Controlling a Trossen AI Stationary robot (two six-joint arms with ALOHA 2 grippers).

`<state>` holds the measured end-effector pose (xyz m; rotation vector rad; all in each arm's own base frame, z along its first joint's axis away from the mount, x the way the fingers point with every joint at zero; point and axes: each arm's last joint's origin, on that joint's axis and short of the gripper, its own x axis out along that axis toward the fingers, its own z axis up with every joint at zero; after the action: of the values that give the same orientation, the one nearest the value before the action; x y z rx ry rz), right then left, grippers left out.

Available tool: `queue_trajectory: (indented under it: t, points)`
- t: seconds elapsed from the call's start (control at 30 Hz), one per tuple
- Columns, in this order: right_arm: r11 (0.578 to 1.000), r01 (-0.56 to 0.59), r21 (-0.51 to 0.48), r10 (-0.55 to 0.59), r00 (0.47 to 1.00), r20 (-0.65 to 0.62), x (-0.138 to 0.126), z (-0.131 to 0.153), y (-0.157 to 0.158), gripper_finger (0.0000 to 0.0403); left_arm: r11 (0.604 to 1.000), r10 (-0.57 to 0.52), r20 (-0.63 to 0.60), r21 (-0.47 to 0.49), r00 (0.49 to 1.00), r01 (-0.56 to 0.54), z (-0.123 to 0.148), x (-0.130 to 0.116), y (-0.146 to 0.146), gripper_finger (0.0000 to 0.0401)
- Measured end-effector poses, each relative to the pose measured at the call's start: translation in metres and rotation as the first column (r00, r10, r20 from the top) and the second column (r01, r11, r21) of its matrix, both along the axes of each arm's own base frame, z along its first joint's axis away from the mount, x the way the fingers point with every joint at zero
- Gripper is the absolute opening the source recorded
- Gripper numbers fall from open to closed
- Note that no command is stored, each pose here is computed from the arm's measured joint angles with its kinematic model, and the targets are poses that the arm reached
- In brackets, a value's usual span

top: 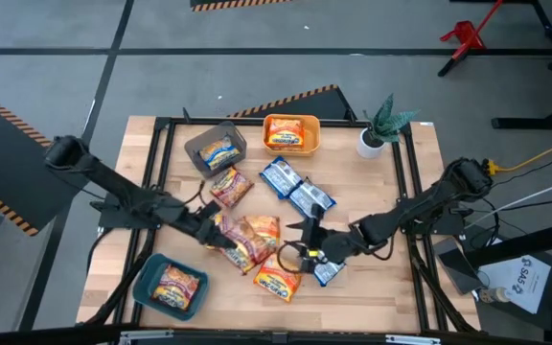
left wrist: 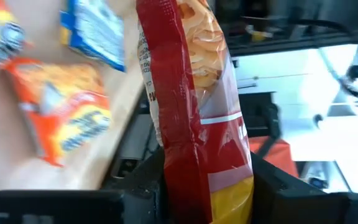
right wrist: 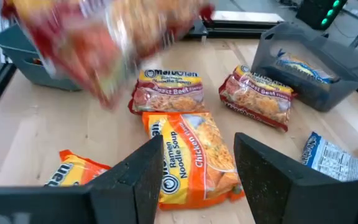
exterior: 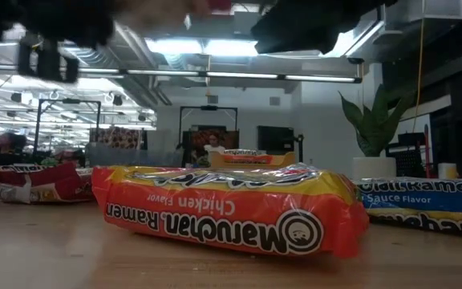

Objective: Sort Maruchan noodles
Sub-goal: Put the pack of red ramen noodle soup into the teal blue bin

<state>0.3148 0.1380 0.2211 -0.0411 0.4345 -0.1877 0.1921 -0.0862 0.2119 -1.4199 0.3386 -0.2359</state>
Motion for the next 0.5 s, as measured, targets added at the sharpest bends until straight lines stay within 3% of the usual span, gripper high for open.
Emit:
queue_trajectory:
  t: [0.1, 0.3, 0.5]
  points:
    - [1.000, 0.010, -0.008, -0.010, 1.000, 0.000, -0.003, -0.001, 0.005, 0.0184, 1.000, 0.014, 0.037, -0.023, 0.999, -0.013, 0.009, -0.016, -0.016, 0.0122]
    - [0.998, 0.045, 0.034, -0.044, 0.999, -0.022, -0.004, -0.004, 0.003, 0.0184, 0.997, 0.013, -0.023, -0.071, 1.000, -0.014, 0.015, -0.047, -0.044, 0.0122]
    - [0.998, 0.043, 0.037, -0.042, 0.999, -0.023, -0.004, -0.004, 0.004, 0.0184, 0.998, 0.008, -0.189, 0.057, 0.982, 0.003, 0.046, -0.061, -0.064, 0.0122]
